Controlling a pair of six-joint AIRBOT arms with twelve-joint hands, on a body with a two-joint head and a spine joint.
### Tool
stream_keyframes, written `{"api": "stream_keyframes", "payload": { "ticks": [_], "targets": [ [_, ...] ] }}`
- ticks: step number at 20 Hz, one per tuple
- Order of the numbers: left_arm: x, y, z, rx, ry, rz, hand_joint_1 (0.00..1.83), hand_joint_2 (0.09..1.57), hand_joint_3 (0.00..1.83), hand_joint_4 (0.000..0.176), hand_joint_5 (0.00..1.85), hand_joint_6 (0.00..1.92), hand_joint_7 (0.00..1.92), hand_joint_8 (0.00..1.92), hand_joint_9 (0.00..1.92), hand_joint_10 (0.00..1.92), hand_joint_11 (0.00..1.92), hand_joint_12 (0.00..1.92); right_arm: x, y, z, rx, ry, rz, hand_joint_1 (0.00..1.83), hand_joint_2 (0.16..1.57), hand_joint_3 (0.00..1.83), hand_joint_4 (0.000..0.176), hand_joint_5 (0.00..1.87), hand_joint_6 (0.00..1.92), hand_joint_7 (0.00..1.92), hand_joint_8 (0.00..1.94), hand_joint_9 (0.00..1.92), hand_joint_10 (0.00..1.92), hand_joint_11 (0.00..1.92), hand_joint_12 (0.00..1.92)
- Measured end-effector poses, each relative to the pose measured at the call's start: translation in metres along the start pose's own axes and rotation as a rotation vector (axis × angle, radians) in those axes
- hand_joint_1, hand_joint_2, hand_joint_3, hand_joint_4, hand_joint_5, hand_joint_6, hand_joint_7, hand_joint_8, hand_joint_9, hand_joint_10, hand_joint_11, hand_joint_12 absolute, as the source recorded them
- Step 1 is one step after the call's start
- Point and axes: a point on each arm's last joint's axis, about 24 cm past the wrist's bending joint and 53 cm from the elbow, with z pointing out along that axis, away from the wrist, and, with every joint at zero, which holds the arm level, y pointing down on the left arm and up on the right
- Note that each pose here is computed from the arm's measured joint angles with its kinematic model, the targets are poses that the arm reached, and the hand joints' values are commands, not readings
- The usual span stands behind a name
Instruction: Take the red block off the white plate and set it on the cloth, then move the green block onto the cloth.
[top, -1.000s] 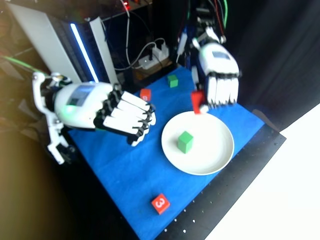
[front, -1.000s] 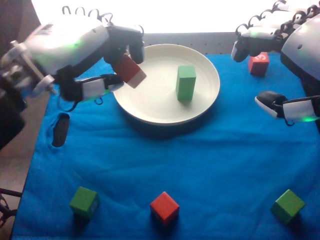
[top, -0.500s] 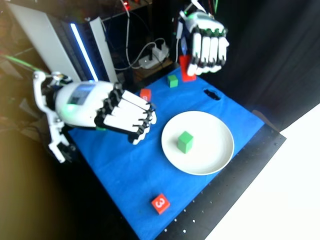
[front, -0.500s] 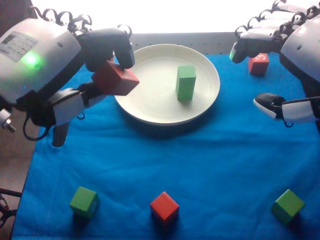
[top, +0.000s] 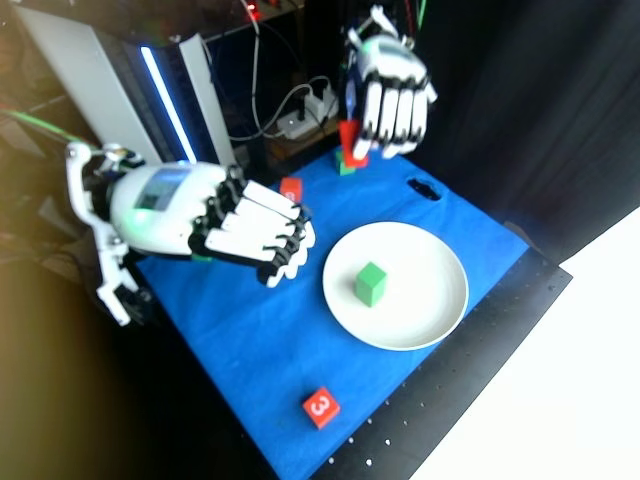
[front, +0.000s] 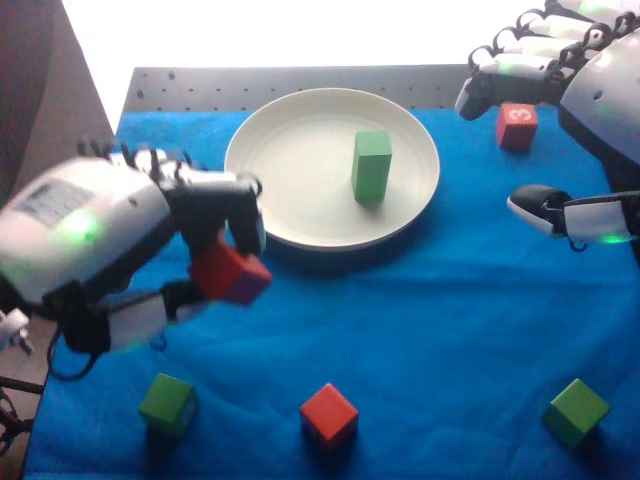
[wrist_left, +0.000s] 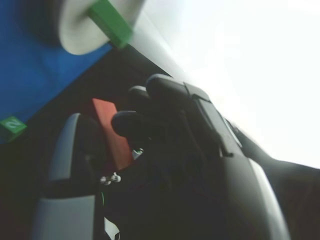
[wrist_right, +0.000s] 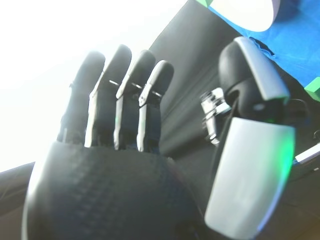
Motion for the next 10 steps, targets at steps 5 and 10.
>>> {"api": "stream_keyframes", "payload": {
  "ticks": [5,10],
  "targets": [
    [0.010,0.005,0.000,-0.023,0.020,-0.029,0.81,1.18,0.00,0.057,0.42,0.37,0.38,0.33,0.27,0.59,0.01,1.21,0.000,0.000,0.000,0.000,0.001,0.001,1.23,0.66,0.48,0.000,0.53,0.84,0.52,0.97,0.38,1.26,0.17,1.83],
    [0.015,0.012,0.002,-0.047,0.028,-0.044,0.73,1.09,0.00,0.170,0.27,0.00,0.14,0.00,0.11,0.01,0.00,0.54,0.001,0.000,0.000,0.001,0.001,0.003,1.23,0.62,0.53,0.000,0.54,0.85,0.55,0.91,0.38,1.22,0.14,1.85]
  ]
}}
